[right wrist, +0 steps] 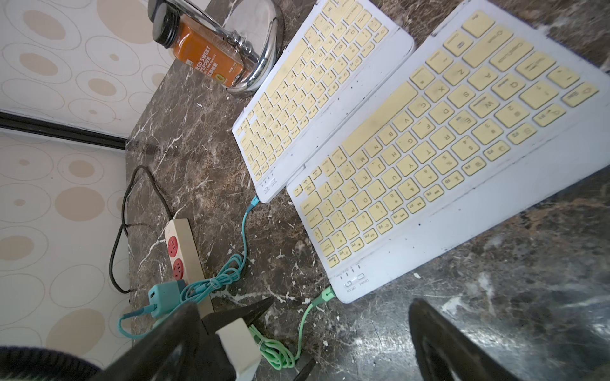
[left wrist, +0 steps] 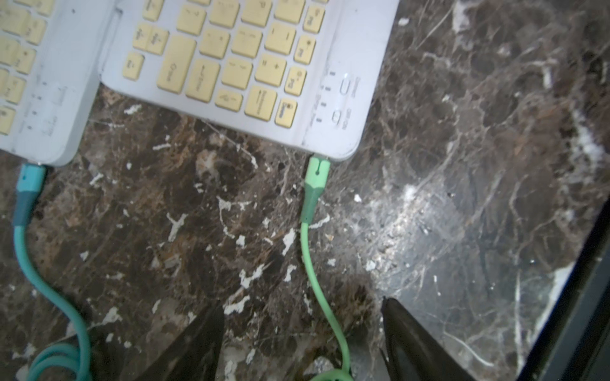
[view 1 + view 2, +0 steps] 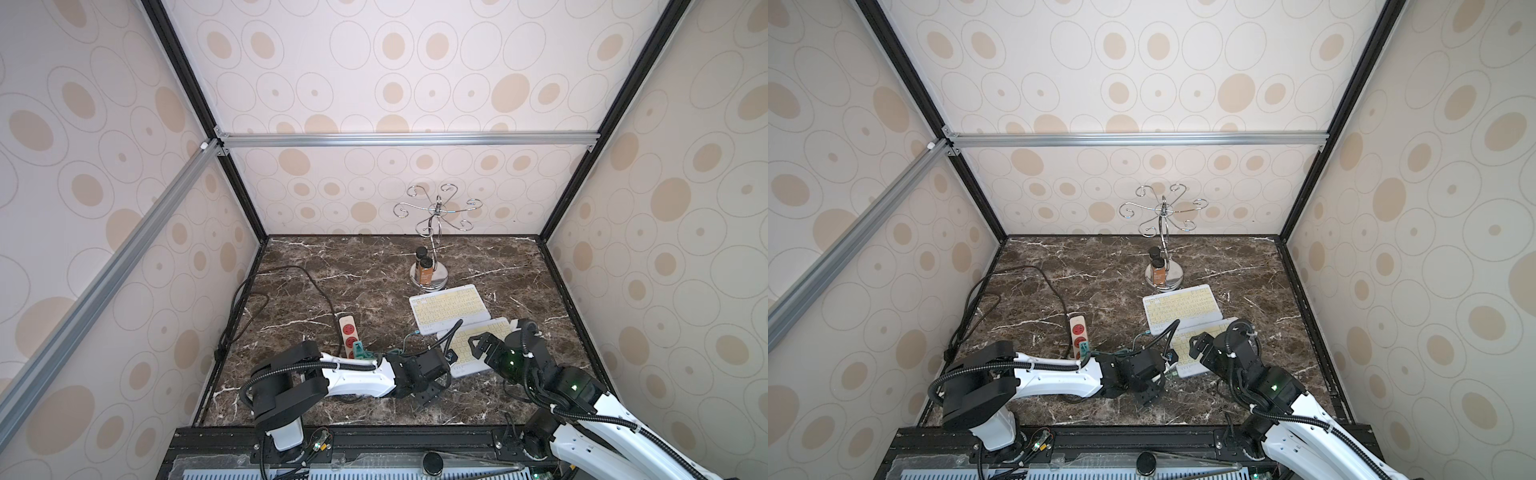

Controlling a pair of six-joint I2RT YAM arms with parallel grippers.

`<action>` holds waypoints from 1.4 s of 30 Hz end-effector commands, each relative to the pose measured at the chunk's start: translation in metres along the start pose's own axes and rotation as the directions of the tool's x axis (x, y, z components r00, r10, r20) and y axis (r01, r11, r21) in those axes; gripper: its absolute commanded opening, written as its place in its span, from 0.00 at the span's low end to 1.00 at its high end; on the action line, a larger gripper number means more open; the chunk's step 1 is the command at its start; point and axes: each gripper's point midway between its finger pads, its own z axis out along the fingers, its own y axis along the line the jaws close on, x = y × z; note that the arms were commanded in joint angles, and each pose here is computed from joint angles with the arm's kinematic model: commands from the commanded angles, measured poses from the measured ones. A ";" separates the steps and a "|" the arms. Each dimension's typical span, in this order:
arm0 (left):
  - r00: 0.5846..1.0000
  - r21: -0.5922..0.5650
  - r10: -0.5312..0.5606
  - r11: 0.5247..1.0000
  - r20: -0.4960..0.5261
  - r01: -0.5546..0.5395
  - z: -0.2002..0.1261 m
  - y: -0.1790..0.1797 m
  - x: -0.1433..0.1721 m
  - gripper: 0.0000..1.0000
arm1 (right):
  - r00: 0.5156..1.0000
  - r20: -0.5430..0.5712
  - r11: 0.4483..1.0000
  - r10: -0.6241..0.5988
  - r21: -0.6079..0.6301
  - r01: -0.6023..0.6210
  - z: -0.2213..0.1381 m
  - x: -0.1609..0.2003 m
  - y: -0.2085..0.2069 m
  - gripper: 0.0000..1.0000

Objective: Unplug the wireless keyboard
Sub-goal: Pick up the power cord at the center of the board.

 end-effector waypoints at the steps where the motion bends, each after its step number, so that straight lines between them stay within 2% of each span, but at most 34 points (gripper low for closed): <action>1: 1.000 0.004 0.031 1.000 -0.004 -0.031 0.008 -0.005 -0.007 0.67 | 0.999 0.041 0.999 -0.003 0.043 0.001 -0.004 -0.006 -0.010 1.00; 8: 0.998 0.020 0.038 0.999 -0.043 -0.037 0.019 -0.009 0.001 0.60 | 0.995 0.098 0.990 -0.025 0.142 0.011 -0.011 -0.017 -0.029 1.00; 15: 0.997 0.020 0.034 0.999 -0.069 -0.033 0.022 -0.009 0.011 0.36 | 0.991 0.133 0.989 -0.001 0.148 -0.019 -0.016 -0.020 -0.038 1.00; 21: 0.997 0.020 0.026 1.000 -0.079 -0.024 0.019 -0.008 0.016 0.28 | 0.988 0.153 0.985 0.014 0.165 -0.040 -0.022 -0.021 -0.046 1.00; 25: 0.996 0.012 0.021 1.000 -0.085 -0.020 0.018 -0.005 0.019 0.26 | 0.986 0.165 0.984 0.020 0.170 -0.048 -0.023 -0.023 -0.049 1.00; 28: 0.997 0.012 0.013 1.000 -0.082 -0.012 0.019 -0.005 0.020 0.18 | 0.984 0.178 0.983 0.025 0.174 -0.056 -0.025 -0.024 -0.052 1.00; 33: 0.999 0.039 -0.013 0.999 -0.048 0.015 0.018 -0.008 0.014 0.07 | 0.980 0.195 0.986 0.043 0.151 -0.073 -0.030 -0.025 -0.055 1.00; 36: 1.000 0.050 -0.027 0.998 -0.009 0.027 0.013 -0.009 0.007 0.05 | 0.965 0.226 0.968 0.136 0.177 -0.178 -0.036 -0.022 -0.074 1.00; 42: 0.992 0.063 -0.054 0.997 0.110 0.047 -0.004 -0.009 -0.026 0.00 | 0.943 0.262 0.957 0.204 0.147 -0.248 -0.046 -0.022 -0.087 1.00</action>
